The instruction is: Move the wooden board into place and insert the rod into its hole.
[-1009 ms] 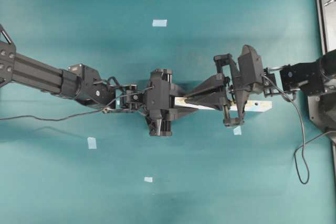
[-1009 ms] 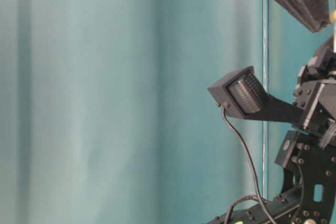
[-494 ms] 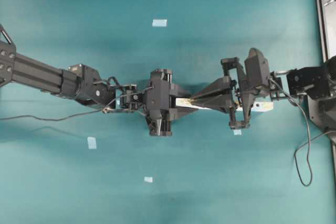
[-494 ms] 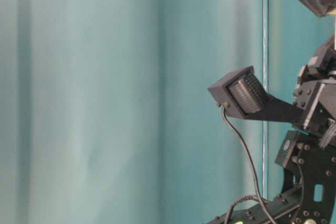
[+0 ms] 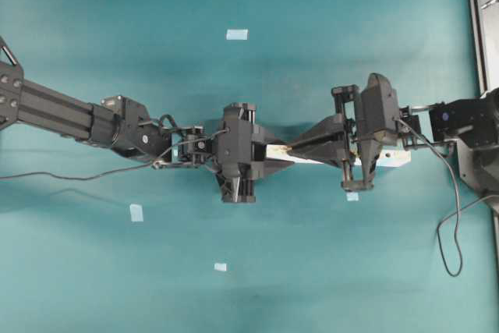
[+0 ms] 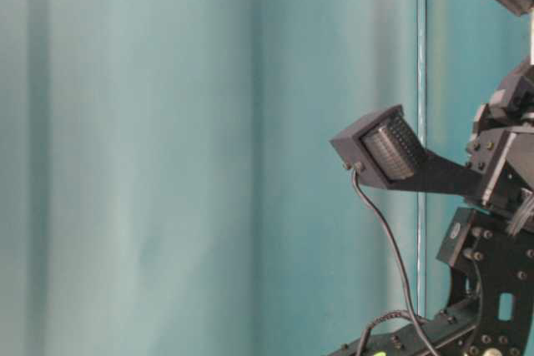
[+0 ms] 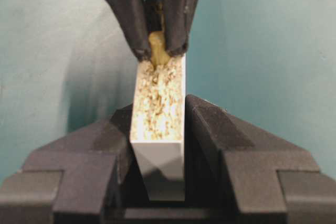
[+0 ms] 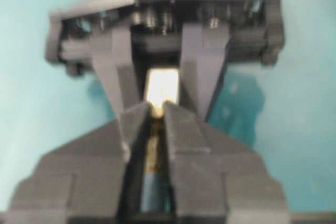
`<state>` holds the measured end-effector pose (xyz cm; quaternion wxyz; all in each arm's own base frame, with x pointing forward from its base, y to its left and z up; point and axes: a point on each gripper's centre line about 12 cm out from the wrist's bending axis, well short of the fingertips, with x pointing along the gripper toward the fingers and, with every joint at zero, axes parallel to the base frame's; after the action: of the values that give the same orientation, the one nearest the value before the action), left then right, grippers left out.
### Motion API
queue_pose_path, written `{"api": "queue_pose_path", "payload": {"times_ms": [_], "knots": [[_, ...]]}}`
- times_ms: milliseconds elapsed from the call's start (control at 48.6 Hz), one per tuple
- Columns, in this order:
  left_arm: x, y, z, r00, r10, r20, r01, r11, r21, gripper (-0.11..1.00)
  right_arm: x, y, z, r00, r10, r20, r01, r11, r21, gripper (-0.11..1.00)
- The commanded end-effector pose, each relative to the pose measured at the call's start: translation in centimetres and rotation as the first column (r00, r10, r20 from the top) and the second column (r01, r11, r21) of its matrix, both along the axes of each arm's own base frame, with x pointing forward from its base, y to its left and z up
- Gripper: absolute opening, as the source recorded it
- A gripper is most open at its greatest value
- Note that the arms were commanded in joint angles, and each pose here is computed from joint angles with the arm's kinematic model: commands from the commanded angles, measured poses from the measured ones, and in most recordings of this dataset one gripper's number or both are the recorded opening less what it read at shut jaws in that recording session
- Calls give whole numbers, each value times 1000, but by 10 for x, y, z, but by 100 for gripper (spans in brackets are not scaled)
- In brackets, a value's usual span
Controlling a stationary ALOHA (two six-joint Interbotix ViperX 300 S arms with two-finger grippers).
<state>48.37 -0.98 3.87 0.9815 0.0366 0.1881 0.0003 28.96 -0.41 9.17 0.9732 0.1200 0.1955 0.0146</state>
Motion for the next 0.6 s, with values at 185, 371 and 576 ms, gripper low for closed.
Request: {"api": "queue_pose_path", "payload": {"times_ms": [185, 371, 576], "knots": [[-6, -7, -3, 999, -16, -28, 16, 1000, 0, 27, 2, 9, -9, 994, 29, -108, -31, 999, -12, 9], [-6, -7, -2, 1000, -16, -24, 16, 1000, 0, 27, 1, 10, -7, 993, 30, -113, -32, 999, -14, 9], [-6, -7, -1, 999, -17, -31, 17, 1000, 0, 27, -3, 9, -4, 993, 25, -113, -26, 1000, -8, 9]]}}
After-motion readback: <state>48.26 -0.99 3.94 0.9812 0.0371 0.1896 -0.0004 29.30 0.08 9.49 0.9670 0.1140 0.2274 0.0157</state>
